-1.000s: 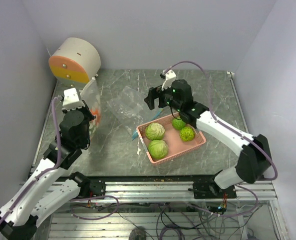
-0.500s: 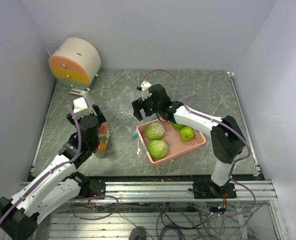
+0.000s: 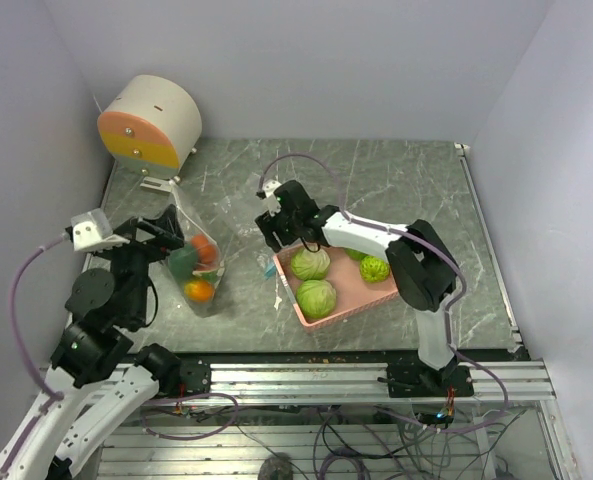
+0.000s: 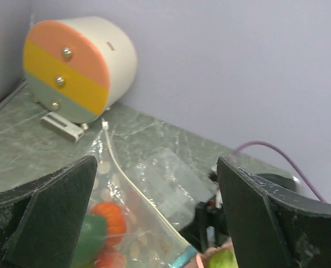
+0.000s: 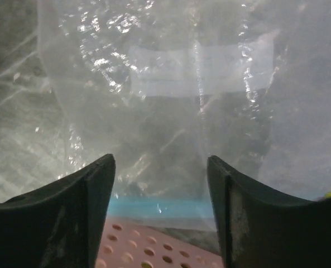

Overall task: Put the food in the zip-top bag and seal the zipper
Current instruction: Pick up the zipper food storage bag at the center of the board, then open the zipper of the food storage bag, then pick up the fake vegetable from the bin, then place the fake vegetable in the zipper food storage bag, then pick up the fake vegetable from the bin.

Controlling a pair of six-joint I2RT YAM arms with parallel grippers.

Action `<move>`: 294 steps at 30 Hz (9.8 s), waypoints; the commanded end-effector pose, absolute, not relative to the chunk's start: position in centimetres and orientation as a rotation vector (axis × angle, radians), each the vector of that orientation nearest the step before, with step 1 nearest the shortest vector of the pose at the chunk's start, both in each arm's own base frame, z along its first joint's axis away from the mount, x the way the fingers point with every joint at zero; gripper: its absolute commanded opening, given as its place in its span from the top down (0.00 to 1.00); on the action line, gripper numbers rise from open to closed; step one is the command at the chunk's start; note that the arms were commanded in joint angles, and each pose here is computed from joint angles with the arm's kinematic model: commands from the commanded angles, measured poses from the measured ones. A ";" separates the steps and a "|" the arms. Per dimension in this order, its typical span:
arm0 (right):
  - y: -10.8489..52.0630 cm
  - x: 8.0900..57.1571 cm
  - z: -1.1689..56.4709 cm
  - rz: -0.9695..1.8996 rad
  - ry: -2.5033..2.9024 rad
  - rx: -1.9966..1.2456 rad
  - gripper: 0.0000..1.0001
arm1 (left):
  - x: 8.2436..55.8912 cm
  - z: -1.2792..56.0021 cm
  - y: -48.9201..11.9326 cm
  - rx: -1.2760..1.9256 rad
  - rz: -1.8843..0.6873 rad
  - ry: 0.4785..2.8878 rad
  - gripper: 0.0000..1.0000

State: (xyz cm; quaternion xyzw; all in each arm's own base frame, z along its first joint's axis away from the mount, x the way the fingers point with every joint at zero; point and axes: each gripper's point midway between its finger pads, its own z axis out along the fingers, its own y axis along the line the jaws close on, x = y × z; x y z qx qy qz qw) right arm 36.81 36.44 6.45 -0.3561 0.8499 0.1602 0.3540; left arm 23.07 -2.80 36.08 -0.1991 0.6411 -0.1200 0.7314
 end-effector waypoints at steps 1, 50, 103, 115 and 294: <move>36.8 37.9 5.2 0.365 2.222 -0.908 0.53 | 21.4 36.5 -5.3 -0.242 -0.393 1.424 0.00; 34.5 29.7 36.3 1.615 1.678 -0.199 1.00 | 24.8 37.1 -20.3 0.159 -0.964 1.099 0.26; 24.8 30.2 29.5 0.945 1.854 -0.110 0.00 | 26.2 29.2 -13.7 0.083 -0.392 1.831 0.93; 23.7 28.8 15.0 0.748 2.271 -0.118 0.00 | 27.2 32.8 -10.4 -0.118 -0.277 1.739 0.93; 16.9 32.1 13.9 0.239 2.081 -0.033 0.68 | 26.3 21.7 -18.9 0.131 -0.543 2.031 0.93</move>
